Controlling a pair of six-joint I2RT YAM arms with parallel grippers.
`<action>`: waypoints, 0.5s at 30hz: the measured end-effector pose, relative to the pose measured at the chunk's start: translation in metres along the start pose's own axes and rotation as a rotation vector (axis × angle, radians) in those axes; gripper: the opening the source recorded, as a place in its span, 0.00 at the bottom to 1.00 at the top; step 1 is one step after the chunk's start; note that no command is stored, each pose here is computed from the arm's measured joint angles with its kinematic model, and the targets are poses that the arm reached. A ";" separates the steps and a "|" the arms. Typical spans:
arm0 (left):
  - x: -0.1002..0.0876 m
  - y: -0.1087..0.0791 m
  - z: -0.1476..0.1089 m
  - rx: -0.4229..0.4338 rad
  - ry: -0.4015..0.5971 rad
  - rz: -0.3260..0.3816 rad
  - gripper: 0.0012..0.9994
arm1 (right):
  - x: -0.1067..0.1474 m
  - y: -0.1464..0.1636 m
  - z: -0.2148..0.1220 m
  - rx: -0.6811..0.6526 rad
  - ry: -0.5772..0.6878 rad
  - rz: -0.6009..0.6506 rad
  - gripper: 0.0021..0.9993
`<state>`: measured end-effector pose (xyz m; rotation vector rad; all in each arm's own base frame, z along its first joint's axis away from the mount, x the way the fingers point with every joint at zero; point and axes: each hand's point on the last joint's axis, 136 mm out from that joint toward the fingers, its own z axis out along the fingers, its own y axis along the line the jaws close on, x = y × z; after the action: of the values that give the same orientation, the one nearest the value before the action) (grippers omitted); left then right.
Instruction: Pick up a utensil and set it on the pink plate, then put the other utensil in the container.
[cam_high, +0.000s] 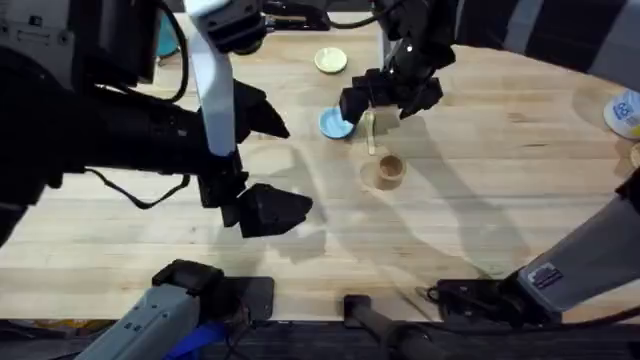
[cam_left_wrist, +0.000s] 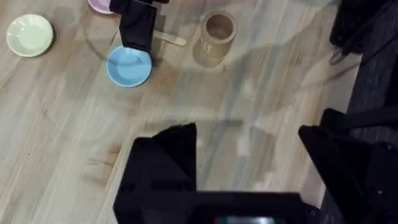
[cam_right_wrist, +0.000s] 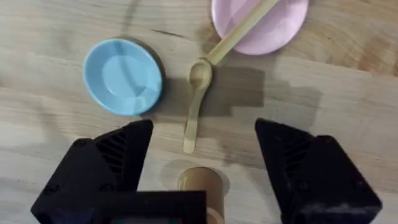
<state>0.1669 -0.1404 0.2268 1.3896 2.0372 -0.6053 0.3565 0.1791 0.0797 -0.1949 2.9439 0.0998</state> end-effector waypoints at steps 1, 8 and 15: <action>0.000 0.000 0.000 0.000 0.000 0.000 1.00 | 0.000 0.000 0.001 0.000 0.001 0.000 1.00; 0.000 0.000 0.000 0.000 0.000 0.000 1.00 | 0.003 -0.001 0.013 0.011 0.032 0.003 1.00; 0.000 0.000 0.000 0.000 0.000 0.000 1.00 | 0.005 -0.001 0.024 0.018 0.053 0.003 1.00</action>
<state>0.1669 -0.1404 0.2268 1.3897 2.0372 -0.6052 0.3561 0.1789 0.0554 -0.1938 2.9967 0.0692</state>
